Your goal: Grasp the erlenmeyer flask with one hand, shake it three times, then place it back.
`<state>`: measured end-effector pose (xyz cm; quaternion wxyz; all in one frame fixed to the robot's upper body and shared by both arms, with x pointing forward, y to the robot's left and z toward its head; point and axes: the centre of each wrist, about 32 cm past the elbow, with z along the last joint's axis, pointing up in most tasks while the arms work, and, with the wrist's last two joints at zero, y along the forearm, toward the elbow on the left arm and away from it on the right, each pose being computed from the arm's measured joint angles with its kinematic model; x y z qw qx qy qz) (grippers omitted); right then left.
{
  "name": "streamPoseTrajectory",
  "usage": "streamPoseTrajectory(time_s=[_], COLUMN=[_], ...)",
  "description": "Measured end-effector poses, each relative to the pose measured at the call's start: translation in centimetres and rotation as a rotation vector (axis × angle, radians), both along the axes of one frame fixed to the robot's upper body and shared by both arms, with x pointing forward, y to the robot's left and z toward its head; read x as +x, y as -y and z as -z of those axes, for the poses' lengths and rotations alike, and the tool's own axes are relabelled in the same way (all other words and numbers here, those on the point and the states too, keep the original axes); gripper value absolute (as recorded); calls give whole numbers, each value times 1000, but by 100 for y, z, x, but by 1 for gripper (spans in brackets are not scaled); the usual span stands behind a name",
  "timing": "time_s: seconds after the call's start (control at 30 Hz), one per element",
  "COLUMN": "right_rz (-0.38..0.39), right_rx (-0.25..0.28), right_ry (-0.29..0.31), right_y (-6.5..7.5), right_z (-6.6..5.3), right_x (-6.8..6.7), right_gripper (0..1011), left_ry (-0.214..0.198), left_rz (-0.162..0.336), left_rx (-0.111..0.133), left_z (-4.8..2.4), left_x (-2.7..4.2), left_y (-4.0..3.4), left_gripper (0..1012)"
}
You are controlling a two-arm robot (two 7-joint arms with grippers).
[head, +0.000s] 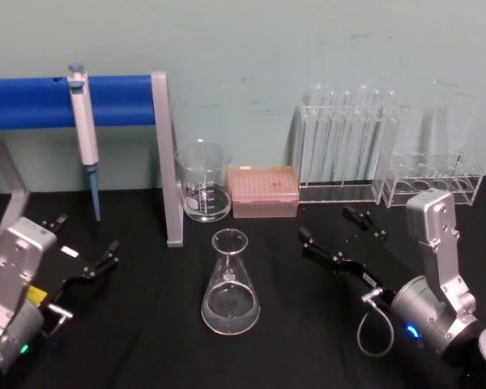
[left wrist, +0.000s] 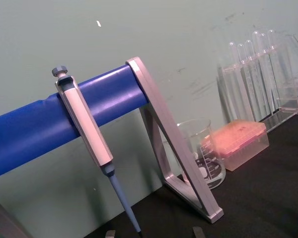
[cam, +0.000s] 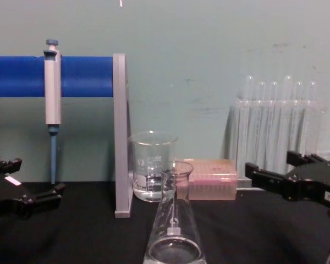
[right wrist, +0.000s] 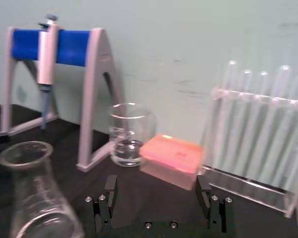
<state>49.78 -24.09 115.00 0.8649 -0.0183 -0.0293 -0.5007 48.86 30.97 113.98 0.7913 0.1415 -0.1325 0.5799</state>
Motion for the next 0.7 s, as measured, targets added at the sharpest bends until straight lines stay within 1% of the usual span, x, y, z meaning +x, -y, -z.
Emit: streamPoseTrajectory(time_s=[0.07, 0.1, 0.17, 0.3, 0.57, 0.7], right_rz=[29, 29, 65, 97, 130, 140], right_rx=[-4, -4, -5, -1, -2, -5], right_ry=[3, 3, 1, -6, -41, -62], right_y=[-13, -13, -34, -53, -96, -113], right_z=[17, 17, 41, 70, 139, 159], right_x=[26, 26, 73, 136, 242, 264], right_gripper=[1000, 1000, 1000, 1000, 1000, 1000], left_ry=[0, 0, 0, 0, 0, 0], left_rz=[0, 0, 0, 0, 0, 0], left_rx=[0, 0, 0, 0, 0, 0], left_z=[0, 0, 0, 0, 0, 0], left_x=[0, 0, 0, 0, 0, 0], left_y=[0, 0, 0, 0, 0, 0], left_gripper=[1001, 1001, 1001, 1001, 1001, 1001])
